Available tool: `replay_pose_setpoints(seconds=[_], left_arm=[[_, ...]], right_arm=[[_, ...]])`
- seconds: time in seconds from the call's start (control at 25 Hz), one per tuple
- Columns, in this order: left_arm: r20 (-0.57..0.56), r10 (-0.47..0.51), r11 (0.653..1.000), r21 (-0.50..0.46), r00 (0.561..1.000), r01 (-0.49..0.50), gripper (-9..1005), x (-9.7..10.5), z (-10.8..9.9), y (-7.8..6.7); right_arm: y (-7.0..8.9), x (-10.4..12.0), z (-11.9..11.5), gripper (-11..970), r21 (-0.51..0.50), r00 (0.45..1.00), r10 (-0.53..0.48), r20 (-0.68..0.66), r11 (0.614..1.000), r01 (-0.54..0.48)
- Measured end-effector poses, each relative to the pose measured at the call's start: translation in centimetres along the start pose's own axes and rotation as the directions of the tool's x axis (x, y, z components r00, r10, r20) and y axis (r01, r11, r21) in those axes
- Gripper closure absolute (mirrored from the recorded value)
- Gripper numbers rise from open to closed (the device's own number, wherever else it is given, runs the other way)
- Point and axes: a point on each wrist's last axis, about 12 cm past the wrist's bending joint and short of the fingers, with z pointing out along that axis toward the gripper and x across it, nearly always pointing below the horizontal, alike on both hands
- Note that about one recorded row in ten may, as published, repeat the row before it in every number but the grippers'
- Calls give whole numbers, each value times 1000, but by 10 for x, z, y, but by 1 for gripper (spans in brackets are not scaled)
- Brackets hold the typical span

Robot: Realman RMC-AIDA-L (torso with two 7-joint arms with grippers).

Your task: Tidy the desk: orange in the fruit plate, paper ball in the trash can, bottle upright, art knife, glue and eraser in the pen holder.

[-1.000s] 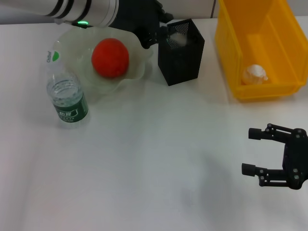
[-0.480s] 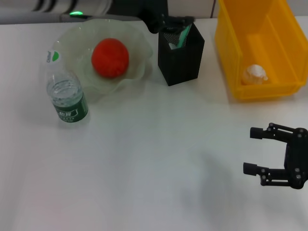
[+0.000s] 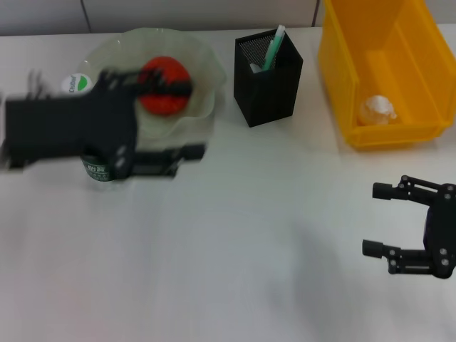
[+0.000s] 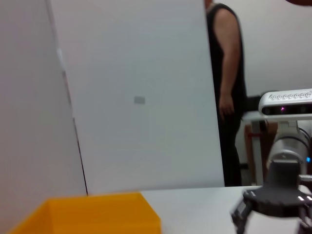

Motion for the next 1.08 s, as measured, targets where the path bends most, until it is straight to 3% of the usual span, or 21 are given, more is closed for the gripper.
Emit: replay_pose_setpoints(seconds=[0.12, 0.36, 1.08], left_arm=[[27, -70, 997, -14, 997, 70, 216, 31, -15, -21], [50, -163, 986, -11, 985, 164, 217, 68, -17, -46], [45, -170, 985, 23, 984, 169, 219, 75, -10, -53]], right_arm=[[6, 5, 1, 120, -11, 996, -91, 22, 996, 91], [9, 12, 9, 120, -19, 993, -101, 53, 995, 102], [9, 15, 12, 120, -24, 995, -83, 58, 996, 84]])
